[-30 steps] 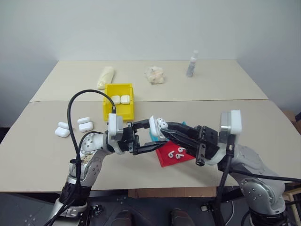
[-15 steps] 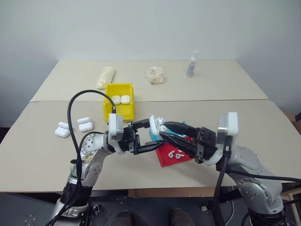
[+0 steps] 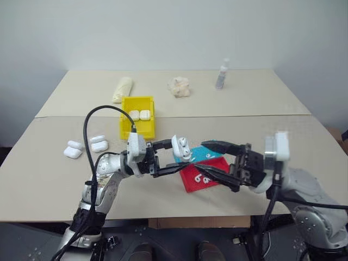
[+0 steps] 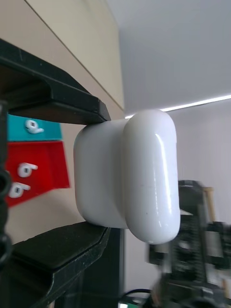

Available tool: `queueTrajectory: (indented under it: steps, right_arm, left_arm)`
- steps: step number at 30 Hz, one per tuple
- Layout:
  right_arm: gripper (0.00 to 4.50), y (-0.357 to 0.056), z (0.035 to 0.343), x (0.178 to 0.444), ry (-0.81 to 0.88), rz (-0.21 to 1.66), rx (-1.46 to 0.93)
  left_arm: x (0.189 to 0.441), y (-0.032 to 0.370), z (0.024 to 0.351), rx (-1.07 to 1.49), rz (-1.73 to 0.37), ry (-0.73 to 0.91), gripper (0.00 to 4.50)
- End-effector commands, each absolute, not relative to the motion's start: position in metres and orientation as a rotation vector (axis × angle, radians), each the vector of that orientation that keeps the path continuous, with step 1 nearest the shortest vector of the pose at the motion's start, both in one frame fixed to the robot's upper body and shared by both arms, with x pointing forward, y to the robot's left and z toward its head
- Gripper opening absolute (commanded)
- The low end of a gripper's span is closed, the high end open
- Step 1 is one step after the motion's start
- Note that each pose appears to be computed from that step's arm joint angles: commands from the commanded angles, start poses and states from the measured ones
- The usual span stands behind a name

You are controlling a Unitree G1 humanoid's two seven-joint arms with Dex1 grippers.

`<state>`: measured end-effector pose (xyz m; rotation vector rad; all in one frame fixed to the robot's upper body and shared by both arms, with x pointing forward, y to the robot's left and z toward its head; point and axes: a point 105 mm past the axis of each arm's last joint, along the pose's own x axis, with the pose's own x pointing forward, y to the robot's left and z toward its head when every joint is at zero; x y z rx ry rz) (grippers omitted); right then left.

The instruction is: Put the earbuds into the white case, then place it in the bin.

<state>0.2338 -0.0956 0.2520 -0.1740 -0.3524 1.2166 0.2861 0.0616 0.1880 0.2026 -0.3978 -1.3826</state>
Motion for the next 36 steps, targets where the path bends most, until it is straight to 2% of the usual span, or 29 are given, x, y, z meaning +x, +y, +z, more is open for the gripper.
queueTrajectory:
  steps: [1,7,9,12,17,27,36]
  right_arm:
    - [2.16,-0.091,0.266,0.234,-0.357,1.208,-0.312]
    - [0.02,-0.073,0.271,0.237,-0.334,1.207,-0.516]
    - [0.02,-0.069,0.269,0.237,-0.330,1.210,-0.542]
    - [0.02,-0.063,0.264,0.232,-0.375,1.225,-0.616]
    - [0.02,-0.059,0.244,0.235,-0.322,1.231,-0.704]
    - [0.02,-0.049,0.229,0.241,-0.293,1.206,-0.806]
    - [0.02,-0.063,0.221,0.254,-0.246,1.126,-0.860]
  left_arm:
    - [0.286,0.051,0.196,0.291,-1.403,-0.435,2.76]
    - [0.288,0.045,0.196,0.330,-1.406,-0.437,2.76]
    - [0.289,0.045,0.196,0.333,-1.404,-0.442,2.76]
    - [0.297,0.041,0.184,0.448,-1.395,-0.363,2.76]
    - [0.299,0.042,0.182,0.462,-1.376,-0.360,2.76]
    - [0.296,0.043,0.184,0.474,-1.378,-0.381,2.76]
    - [0.297,0.049,0.193,0.390,-1.340,-0.443,2.76]
